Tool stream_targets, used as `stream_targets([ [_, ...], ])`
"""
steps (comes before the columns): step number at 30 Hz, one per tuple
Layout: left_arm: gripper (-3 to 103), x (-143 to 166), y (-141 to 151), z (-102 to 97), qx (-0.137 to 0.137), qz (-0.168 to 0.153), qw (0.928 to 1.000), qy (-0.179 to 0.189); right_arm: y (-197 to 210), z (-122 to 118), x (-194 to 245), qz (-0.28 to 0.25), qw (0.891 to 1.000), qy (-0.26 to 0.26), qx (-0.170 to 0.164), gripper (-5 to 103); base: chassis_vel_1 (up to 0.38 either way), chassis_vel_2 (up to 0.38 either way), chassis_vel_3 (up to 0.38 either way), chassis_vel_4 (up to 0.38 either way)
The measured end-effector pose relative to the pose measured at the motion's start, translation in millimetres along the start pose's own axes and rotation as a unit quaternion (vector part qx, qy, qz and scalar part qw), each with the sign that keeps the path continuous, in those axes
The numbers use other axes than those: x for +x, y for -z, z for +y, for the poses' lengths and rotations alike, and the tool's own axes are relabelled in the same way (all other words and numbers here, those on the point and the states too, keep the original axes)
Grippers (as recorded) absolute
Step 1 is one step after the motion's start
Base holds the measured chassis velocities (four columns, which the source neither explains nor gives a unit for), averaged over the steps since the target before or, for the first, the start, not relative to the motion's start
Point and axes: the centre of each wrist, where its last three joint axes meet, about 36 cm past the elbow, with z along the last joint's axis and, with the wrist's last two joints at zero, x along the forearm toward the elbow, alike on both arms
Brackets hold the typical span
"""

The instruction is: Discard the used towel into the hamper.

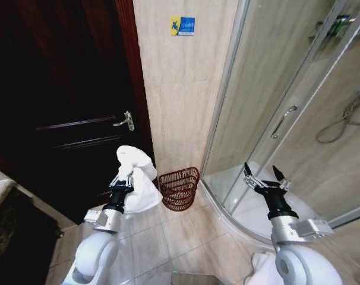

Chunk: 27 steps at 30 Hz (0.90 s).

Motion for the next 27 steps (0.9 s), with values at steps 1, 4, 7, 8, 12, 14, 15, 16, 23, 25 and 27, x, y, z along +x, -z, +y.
stream_targets([
  [1, 11, -0.6, -0.1, 0.1, 0.000, 0.000, 1.0000, 0.001, -1.0, -0.1, 0.6, 0.003, 1.000, 0.000, 0.000, 100, 0.000, 0.000, 0.000, 0.000],
  [4, 11, -1.8, -0.7, 0.3, 0.000, 0.000, 1.0000, 0.002, -3.5, -0.5, 0.8, 0.006, 1.000, -0.002, -0.001, 100, 0.000, 0.000, 0.000, 0.000],
  [7, 11, -2.5, -1.2, 0.3, 0.000, 0.000, 1.0000, 0.003, -4.7, -1.0, 0.7, 0.007, 1.000, -0.002, 0.001, 100, 0.000, 0.000, 0.000, 0.000],
  [8, 11, -2.5, -1.2, 0.1, 0.001, 0.001, 1.0000, 0.002, -5.1, -1.2, 0.2, 0.008, 1.000, -0.003, 0.003, 100, 0.000, 0.000, 0.000, 0.000],
  [12, 11, -2.3, -0.6, -0.1, 0.001, 0.000, 1.0000, 0.002, -5.1, -1.6, -0.6, 0.012, 1.000, -0.002, 0.006, 100, 0.000, 0.000, 0.000, 0.000],
  [14, 11, -2.2, -0.2, 0.2, 0.001, 0.000, 1.0000, 0.002, -5.1, -1.6, -0.6, 0.013, 1.000, -0.002, 0.007, 100, 0.000, 0.000, 0.000, 0.000],
  [15, 11, -2.2, -0.2, 0.2, 0.001, 0.000, 1.0000, 0.002, -5.1, -1.6, -0.6, 0.013, 1.000, -0.002, 0.007, 100, 0.000, 0.000, 0.000, 0.000],
  [16, 11, -2.2, -0.1, 0.5, 0.000, 0.000, 1.0000, 0.003, -5.1, -1.5, -0.8, 0.013, 1.000, -0.002, 0.007, 100, 0.000, 0.000, 0.000, 0.000],
  [23, 11, -2.6, 1.4, 0.6, -0.001, -0.003, 1.0000, 0.002, -5.4, -1.3, -0.8, 0.013, 1.000, -0.001, 0.008, 100, -0.011, 0.011, 0.007, -0.015],
  [25, 11, -2.0, 2.3, 0.2, 0.000, -0.003, 1.0000, 0.001, -6.3, -1.4, -0.3, 0.011, 1.000, -0.002, 0.007, 100, -0.052, 0.053, 0.044, -0.040],
  [27, 11, -1.6, 2.4, 0.1, 0.000, -0.003, 1.0000, 0.000, -6.8, -1.4, -0.1, 0.011, 1.000, -0.003, 0.007, 100, -0.052, 0.047, 0.056, -0.043],
])
